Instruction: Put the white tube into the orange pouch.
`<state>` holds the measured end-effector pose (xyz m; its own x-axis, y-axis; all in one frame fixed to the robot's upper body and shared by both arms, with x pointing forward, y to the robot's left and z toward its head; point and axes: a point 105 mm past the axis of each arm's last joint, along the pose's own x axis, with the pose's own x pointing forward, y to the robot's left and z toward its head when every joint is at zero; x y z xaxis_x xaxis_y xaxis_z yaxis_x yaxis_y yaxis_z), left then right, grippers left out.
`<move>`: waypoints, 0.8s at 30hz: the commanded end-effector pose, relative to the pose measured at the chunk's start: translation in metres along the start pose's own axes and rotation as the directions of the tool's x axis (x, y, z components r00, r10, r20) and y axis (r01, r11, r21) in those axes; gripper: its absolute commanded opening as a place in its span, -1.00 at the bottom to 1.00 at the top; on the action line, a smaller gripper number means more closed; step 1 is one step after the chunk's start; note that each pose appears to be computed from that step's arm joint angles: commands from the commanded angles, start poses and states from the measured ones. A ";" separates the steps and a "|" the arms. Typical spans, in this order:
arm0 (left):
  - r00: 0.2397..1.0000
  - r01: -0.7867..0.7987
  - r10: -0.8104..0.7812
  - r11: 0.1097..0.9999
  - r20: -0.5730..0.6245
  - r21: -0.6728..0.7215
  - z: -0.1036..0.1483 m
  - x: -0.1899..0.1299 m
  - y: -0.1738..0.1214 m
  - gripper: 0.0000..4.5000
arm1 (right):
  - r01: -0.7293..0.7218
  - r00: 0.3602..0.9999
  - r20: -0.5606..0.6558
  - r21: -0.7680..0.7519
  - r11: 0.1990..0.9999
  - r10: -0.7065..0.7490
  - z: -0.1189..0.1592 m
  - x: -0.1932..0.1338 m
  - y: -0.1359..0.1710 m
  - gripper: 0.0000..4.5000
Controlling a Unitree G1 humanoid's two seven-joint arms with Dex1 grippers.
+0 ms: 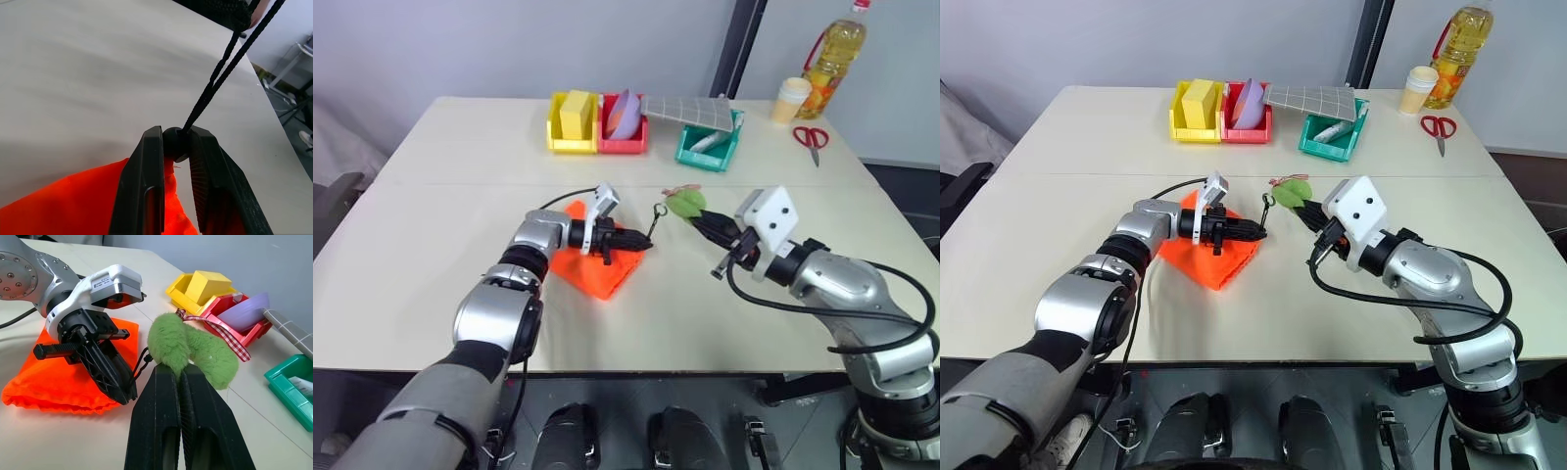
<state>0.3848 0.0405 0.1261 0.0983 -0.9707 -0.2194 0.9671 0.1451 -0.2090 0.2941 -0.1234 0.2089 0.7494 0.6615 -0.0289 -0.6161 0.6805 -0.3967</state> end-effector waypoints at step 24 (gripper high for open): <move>0.933 -0.354 0.286 0.847 0.219 0.398 0.011 -0.027 -0.015 0.58 | 0.036 0.997 0.063 0.003 0.999 -0.036 0.003 0.004 -0.002 -1.00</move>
<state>0.3713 0.0730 0.1232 0.3793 -0.9189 -0.1085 0.9215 0.3646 0.1337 0.2985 -0.1200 0.2026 0.7537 0.6573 -0.0028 -0.6102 0.6981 -0.3746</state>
